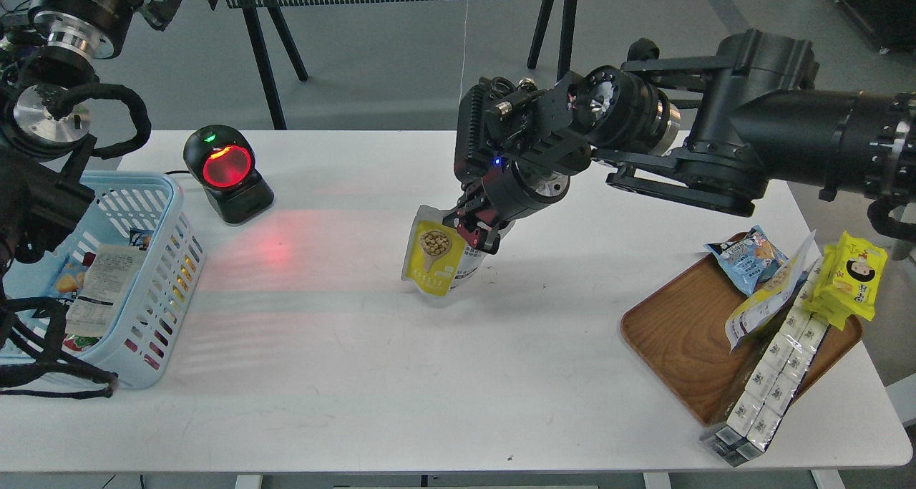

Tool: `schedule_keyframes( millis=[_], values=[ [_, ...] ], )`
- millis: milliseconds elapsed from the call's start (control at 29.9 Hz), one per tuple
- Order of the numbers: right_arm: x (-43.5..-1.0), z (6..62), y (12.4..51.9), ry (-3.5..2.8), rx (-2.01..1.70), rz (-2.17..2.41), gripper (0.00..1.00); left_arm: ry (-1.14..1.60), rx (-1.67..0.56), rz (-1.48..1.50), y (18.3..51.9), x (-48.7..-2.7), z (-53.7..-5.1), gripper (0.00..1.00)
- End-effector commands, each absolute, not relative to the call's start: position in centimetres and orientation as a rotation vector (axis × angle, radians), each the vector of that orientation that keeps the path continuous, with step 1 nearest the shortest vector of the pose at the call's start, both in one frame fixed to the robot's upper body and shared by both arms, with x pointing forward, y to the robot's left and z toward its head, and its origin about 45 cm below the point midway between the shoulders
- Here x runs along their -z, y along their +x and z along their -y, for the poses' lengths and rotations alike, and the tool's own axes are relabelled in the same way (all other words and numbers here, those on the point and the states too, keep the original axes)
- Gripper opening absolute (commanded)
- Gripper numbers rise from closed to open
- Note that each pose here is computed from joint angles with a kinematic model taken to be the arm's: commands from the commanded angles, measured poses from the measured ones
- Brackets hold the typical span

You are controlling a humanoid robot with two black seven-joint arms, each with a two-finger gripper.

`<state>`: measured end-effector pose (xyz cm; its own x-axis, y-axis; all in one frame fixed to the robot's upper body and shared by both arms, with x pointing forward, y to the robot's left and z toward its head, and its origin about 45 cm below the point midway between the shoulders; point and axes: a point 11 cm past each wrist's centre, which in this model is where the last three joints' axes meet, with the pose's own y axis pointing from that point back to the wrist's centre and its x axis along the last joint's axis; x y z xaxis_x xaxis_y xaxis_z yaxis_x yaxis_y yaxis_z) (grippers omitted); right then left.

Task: Scan snack and place in basket
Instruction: 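Carry the packet toward the table center and set it down upright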

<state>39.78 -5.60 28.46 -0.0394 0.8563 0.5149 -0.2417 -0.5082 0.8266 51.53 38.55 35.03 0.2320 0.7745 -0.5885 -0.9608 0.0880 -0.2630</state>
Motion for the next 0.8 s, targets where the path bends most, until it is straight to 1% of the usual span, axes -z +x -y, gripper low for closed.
schedule_keyframes(
  millis=[0, 769],
  values=[
    [-28.29, 5.68, 39.73, 1.4, -1.672, -0.699, 0.0, -0.68, -1.325, -0.334, 51.57, -35.07, -38.45, 1.0],
    [-27.99, 5.82, 39.62, 1.396, -1.668, -0.71, 0.02, -0.681, -1.327, -0.333, 51.55, -35.1, -38.54, 1.0]
  ],
)
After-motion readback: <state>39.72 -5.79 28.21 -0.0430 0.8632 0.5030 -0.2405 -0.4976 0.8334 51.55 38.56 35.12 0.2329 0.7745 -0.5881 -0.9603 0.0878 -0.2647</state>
